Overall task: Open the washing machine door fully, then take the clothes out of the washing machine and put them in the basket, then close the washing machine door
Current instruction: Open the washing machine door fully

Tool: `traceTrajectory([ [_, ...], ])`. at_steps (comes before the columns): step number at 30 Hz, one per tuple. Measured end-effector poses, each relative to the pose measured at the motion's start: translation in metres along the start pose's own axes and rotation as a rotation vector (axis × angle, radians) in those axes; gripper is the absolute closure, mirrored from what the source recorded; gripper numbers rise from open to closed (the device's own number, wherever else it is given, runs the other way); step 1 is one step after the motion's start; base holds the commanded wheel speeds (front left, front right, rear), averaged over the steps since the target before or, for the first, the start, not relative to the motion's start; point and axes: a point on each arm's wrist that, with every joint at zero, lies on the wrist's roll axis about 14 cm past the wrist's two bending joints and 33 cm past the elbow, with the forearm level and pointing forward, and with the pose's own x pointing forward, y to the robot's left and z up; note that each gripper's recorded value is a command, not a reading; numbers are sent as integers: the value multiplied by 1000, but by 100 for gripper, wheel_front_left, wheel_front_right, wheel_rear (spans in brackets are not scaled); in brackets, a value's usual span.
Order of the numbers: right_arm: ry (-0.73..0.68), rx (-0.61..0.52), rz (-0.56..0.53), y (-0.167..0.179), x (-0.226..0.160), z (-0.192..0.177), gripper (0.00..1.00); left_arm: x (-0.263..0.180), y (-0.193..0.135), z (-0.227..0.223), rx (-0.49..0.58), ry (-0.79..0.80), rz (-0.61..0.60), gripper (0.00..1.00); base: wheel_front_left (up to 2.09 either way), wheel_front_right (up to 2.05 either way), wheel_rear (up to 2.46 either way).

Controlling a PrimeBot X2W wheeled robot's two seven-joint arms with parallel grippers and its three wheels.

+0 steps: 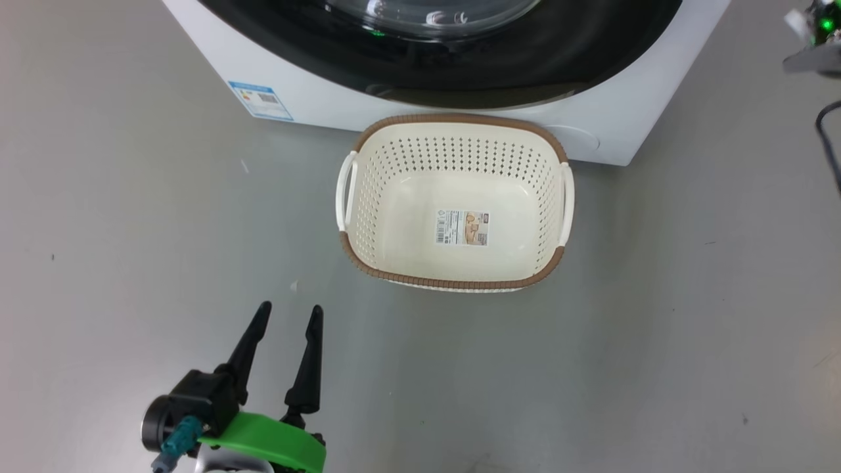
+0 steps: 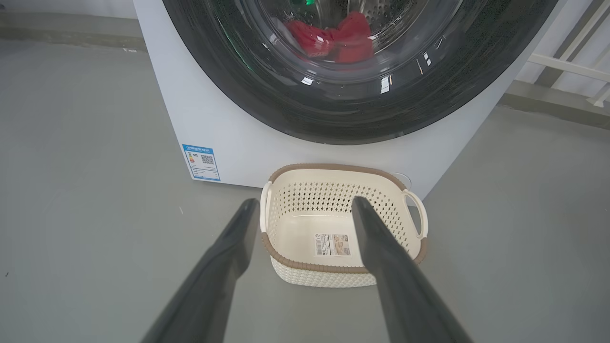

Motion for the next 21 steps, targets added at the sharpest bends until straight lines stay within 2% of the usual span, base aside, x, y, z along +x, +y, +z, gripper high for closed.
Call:
traceTrajectory([
  [21,218,50,-59,-14,37,-13,100,6,3,-6,-15,18,13,0,0,0,0],
])
